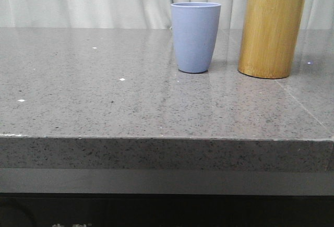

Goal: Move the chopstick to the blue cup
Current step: 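Reach the right gripper into the bamboo cup and grasp the pink stick, then lift the pink stick with the right gripper and lower it into the blue cup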

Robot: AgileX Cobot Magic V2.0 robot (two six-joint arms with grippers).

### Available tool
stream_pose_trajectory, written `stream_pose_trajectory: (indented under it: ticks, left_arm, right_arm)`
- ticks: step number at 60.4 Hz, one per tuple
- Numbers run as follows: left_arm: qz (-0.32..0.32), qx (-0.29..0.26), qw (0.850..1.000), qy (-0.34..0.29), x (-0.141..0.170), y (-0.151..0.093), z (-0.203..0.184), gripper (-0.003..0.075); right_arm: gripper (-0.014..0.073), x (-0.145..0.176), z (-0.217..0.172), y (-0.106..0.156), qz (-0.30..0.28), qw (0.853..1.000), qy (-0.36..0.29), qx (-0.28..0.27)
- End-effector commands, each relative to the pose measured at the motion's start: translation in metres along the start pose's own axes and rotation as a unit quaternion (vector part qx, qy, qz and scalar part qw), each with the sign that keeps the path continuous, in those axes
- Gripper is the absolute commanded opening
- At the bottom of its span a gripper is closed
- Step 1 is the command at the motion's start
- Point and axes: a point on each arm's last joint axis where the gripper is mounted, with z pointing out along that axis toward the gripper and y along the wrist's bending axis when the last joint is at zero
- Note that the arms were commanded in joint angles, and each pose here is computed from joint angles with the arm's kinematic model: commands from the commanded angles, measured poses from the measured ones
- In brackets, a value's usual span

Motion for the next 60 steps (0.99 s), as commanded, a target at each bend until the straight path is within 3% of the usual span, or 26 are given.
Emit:
stream_pose_trajectory:
  ticks: [1, 15, 26, 44, 60]
  left_arm:
    - [-0.010, 0.002, 0.999, -0.047, -0.015, -0.001, -0.001, -0.0019]
    - [-0.010, 0.002, 0.999, -0.047, -0.015, -0.001, -0.001, -0.0019]
    - [-0.010, 0.002, 0.999, -0.047, -0.015, -0.001, -0.001, -0.0019]
    - [-0.010, 0.002, 0.999, -0.047, -0.015, -0.001, -0.001, -0.0019]
    - [-0.010, 0.002, 0.999, -0.047, -0.015, -0.001, -0.001, -0.0019]
  right_arm:
    - [-0.0068, -0.058, -0.041, 0.008, -0.010, 0.988, -0.152, -0.017]
    - [-0.0068, -0.086, -0.073, 0.044, -0.003, 0.962, -0.263, -0.078]
    - [-0.0068, -0.086, -0.063, 0.083, 0.004, 0.955, -0.263, -0.135]
    - [-0.0058, -0.032, 0.002, 0.103, -0.008, 0.976, -0.162, -0.143]
    - [0.0115, 0.008, 0.035, 0.107, -0.018, 0.987, -0.081, -0.136]
